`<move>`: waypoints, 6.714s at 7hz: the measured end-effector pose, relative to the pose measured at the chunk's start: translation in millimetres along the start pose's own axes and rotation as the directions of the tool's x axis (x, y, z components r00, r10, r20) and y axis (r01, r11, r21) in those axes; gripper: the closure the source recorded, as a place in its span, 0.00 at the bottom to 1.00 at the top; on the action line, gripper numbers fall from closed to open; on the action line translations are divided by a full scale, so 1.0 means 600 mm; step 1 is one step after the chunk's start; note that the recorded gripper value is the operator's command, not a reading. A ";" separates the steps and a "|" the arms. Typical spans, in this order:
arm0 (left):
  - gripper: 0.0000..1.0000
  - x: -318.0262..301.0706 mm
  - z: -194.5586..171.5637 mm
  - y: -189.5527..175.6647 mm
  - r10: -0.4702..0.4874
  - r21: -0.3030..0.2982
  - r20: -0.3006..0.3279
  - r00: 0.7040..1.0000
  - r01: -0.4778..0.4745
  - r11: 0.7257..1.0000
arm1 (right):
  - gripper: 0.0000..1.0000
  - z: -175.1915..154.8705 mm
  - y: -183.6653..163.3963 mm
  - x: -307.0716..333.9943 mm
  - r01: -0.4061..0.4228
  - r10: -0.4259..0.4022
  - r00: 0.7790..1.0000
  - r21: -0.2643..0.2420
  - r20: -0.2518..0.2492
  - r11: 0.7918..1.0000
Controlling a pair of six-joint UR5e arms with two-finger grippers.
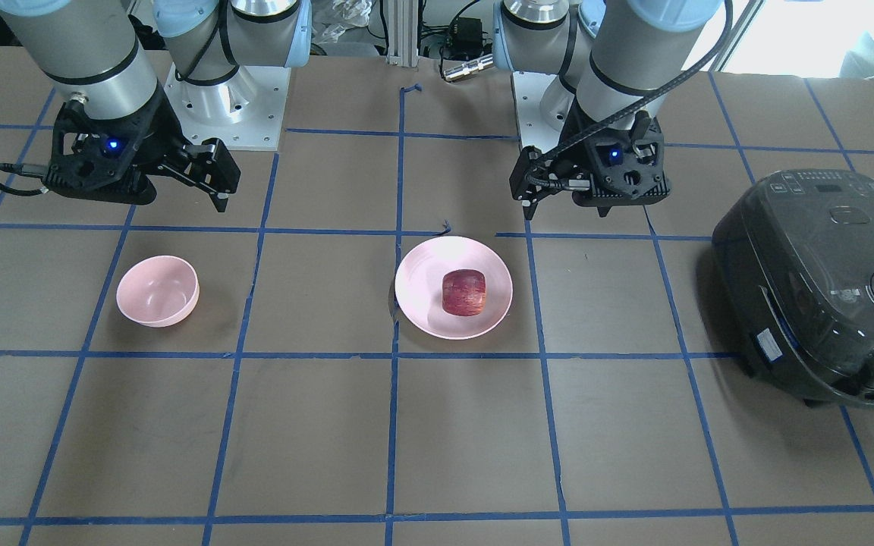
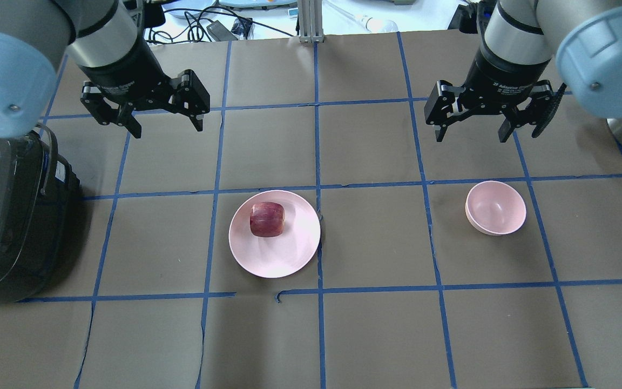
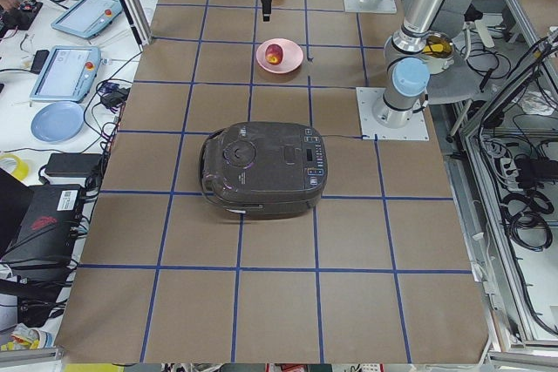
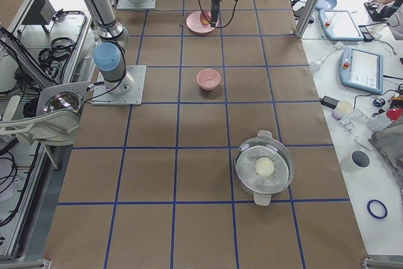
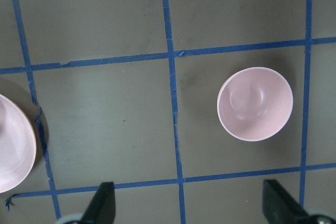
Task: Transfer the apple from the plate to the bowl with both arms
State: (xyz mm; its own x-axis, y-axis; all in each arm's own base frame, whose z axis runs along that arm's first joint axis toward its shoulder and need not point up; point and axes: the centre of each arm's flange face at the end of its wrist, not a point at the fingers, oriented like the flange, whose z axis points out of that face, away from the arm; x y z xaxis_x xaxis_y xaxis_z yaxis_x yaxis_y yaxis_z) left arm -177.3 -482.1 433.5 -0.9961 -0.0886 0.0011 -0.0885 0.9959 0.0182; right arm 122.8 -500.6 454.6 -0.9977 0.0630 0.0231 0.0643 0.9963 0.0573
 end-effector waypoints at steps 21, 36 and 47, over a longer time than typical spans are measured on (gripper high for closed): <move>1.00 0.162 0.351 0.014 0.050 0.011 0.001 0.999 -0.050 0.999 | 1.00 0.378 -0.067 0.240 0.186 -0.149 0.969 -0.184 0.197 0.965; 1.00 0.244 0.200 -0.020 -0.136 -0.007 -0.054 0.989 0.136 0.991 | 0.00 0.408 -0.021 -0.072 0.097 -0.067 0.979 -0.151 0.191 0.984; 1.00 0.493 0.312 0.080 -0.246 -0.021 -0.201 0.948 0.247 0.969 | 0.00 0.086 -0.079 0.017 0.043 -0.043 0.999 0.044 -0.001 0.998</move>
State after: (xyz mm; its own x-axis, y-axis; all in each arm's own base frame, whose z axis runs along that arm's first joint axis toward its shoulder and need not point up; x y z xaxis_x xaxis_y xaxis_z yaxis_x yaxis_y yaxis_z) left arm -476.7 -457.3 247.6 -0.9219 -0.3330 0.1980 -0.3320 0.9425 0.0393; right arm 108.4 -544.2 400.8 -0.9996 0.0196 0.0216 0.0199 0.9997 0.0147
